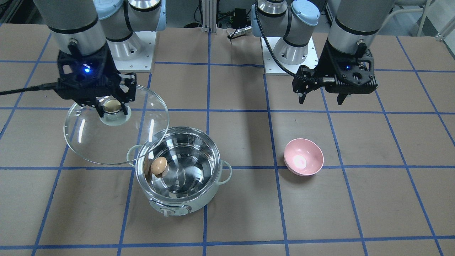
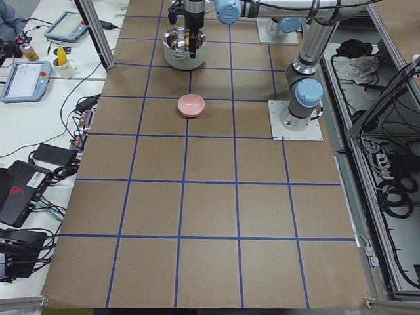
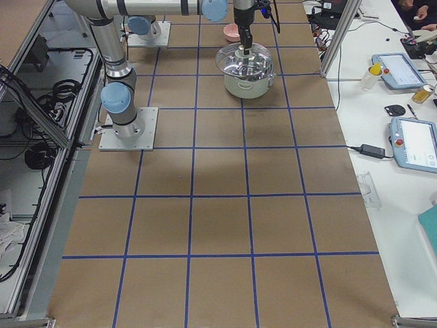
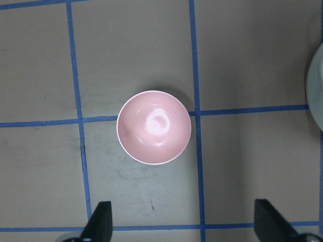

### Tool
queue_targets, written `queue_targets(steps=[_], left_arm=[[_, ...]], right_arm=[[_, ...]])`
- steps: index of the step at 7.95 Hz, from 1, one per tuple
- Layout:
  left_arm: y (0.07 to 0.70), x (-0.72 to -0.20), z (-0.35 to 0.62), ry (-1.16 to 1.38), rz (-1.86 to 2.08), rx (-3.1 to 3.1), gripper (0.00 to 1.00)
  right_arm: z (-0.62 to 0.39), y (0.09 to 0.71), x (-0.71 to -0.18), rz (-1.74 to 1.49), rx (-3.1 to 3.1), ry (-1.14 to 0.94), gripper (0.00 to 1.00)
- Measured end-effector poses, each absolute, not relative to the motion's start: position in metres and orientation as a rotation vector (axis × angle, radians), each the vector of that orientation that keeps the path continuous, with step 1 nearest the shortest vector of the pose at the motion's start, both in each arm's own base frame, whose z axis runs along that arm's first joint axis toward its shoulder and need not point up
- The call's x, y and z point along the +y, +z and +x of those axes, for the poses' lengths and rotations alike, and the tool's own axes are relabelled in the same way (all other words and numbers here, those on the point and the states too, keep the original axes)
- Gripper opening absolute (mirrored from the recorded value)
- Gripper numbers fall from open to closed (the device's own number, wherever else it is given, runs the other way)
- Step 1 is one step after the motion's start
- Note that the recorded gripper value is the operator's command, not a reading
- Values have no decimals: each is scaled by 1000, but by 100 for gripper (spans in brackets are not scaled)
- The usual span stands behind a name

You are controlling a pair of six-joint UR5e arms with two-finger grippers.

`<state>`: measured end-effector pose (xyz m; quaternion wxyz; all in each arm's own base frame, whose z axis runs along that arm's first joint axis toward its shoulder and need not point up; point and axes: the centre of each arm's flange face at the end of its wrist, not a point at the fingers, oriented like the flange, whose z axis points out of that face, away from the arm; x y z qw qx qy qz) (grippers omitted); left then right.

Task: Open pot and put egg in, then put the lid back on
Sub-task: 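Carry the glass lid back over the pot with the right gripper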

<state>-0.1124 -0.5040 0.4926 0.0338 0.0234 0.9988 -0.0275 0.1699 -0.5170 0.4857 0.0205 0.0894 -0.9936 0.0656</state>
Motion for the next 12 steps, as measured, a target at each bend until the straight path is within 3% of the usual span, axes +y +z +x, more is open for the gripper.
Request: queue_targets(steps=[4,12], left_arm=[[502,-488,-106,-47,-62,3120,99],[502,-479,-148,-52,-55,3144,100]], right_arm=[[249,434,-538,373,-3104,227,0],[281,376,-568,494,-3184,179,0]])
